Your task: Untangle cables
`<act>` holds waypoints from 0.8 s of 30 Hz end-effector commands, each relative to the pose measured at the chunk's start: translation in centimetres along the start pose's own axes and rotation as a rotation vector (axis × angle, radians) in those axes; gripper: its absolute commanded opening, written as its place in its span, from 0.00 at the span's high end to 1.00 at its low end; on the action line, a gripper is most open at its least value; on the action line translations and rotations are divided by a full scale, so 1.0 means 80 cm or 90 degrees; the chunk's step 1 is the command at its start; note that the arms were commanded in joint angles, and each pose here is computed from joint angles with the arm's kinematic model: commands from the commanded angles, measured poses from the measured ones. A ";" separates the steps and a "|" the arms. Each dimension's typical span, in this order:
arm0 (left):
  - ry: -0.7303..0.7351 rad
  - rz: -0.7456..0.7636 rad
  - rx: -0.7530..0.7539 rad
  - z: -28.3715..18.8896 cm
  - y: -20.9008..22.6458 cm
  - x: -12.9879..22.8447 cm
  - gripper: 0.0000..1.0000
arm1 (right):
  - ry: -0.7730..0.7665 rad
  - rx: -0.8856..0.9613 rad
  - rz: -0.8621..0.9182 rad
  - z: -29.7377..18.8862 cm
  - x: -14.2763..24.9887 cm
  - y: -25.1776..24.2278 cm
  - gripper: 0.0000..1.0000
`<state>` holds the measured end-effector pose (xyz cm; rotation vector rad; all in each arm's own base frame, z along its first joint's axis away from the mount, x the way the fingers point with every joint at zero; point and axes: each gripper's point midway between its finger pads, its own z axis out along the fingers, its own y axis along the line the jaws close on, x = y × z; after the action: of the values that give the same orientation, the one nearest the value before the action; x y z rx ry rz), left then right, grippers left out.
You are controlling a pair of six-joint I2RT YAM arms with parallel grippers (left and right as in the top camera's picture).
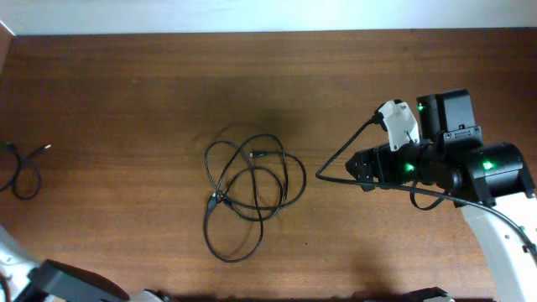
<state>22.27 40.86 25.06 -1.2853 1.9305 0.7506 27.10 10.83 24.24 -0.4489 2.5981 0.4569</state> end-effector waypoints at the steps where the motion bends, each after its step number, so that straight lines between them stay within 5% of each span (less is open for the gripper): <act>1: -0.004 -0.025 0.003 0.035 0.009 -0.003 1.00 | -0.008 0.007 -0.007 -0.004 -0.004 -0.002 0.07; 7: 0.057 -0.022 -0.012 0.095 0.012 0.039 1.00 | -0.008 0.007 -0.007 -0.004 -0.004 -0.002 0.07; 8: 0.072 -0.019 -0.013 0.105 0.011 0.050 0.94 | -0.008 0.007 -0.007 -0.004 -0.004 -0.002 0.07; 10: 0.101 -0.013 -0.011 0.120 0.007 0.070 0.07 | -0.008 0.007 -0.007 -0.004 -0.004 -0.002 0.07; 11: 0.113 -0.011 -0.011 0.124 0.006 0.077 0.01 | -0.008 0.007 -0.008 -0.004 -0.004 -0.002 0.07; 24: 0.272 -0.026 0.133 0.107 -0.044 0.151 0.01 | -0.008 0.007 -0.008 -0.004 -0.004 -0.002 0.07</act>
<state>23.10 41.28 10.33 -1.4318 2.2288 0.4046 27.11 10.83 24.25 -0.4485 2.5975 0.4569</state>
